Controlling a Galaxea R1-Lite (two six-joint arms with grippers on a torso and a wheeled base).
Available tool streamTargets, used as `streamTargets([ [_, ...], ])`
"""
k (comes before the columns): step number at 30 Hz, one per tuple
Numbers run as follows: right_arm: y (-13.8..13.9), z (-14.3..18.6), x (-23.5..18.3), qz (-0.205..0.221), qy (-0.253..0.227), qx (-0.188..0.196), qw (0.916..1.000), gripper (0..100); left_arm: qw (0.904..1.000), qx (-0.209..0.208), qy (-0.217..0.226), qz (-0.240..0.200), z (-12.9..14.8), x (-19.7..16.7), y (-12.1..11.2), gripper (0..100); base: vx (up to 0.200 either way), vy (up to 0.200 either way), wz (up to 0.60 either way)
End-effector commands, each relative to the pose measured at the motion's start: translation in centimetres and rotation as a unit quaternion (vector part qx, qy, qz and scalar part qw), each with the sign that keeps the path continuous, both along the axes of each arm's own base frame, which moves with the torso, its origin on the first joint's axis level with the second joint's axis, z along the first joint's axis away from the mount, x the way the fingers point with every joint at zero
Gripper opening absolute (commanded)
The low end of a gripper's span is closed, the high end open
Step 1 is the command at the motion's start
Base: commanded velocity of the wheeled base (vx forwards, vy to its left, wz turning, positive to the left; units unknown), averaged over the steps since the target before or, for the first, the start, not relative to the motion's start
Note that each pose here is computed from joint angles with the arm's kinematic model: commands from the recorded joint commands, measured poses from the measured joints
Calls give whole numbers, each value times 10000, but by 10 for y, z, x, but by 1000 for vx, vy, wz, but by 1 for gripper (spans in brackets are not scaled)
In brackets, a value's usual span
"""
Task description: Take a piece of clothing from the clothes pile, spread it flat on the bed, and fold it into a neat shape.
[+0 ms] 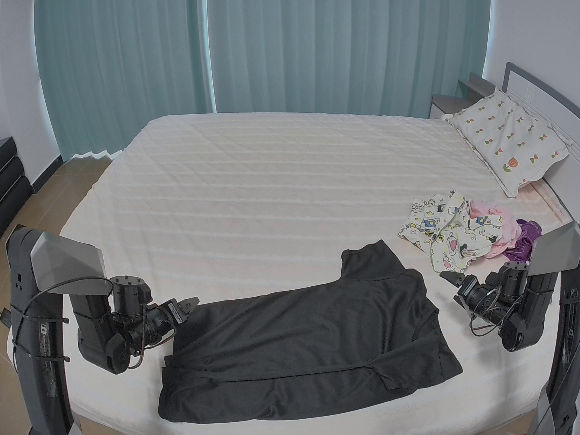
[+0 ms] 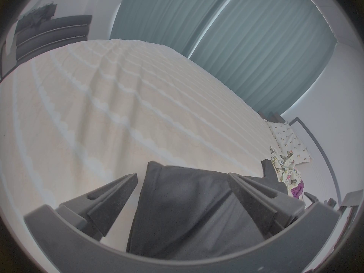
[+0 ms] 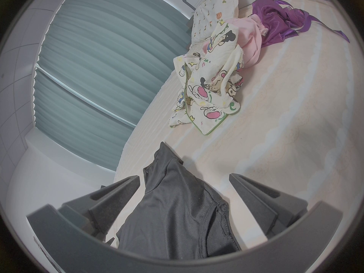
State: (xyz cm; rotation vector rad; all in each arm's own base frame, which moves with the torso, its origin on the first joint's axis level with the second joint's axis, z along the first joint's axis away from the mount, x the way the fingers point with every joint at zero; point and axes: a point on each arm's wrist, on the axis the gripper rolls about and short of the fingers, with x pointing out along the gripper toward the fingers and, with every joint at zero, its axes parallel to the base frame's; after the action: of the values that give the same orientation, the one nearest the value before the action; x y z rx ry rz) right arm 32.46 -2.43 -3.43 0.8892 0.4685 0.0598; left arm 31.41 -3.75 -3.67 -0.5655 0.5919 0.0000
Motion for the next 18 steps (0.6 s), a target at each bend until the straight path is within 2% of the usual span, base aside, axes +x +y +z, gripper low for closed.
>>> streamTargets([
  [1, 0, 1, 0, 0, -50, -5, 10000, 100, 9999, 113, 100, -57, -17, 8, -1, 100, 0, 0, 0],
  [9, 0, 2, 0, 0, -50, -5, 10000, 100, 9995, 232, 186, -145, -24, 15, -2, 100, 0, 0, 0],
  [10, 0, 2, 0, 0, -50, -5, 10000, 100, 9994, 236, 217, -145, -26, 17, -3, 0, 0, 0, 0],
  [13, 0, 2, 0, -8, -49, -8, 10000, 100, 9992, 243, 293, -147, -27, 19, -3, 0, 0, 0, 0],
  [18, 0, 2, 0, -8, -57, -9, 10000, 100, 9994, 318, 143, 47, -24, 28, 0, 0, 0, 0, 0],
])
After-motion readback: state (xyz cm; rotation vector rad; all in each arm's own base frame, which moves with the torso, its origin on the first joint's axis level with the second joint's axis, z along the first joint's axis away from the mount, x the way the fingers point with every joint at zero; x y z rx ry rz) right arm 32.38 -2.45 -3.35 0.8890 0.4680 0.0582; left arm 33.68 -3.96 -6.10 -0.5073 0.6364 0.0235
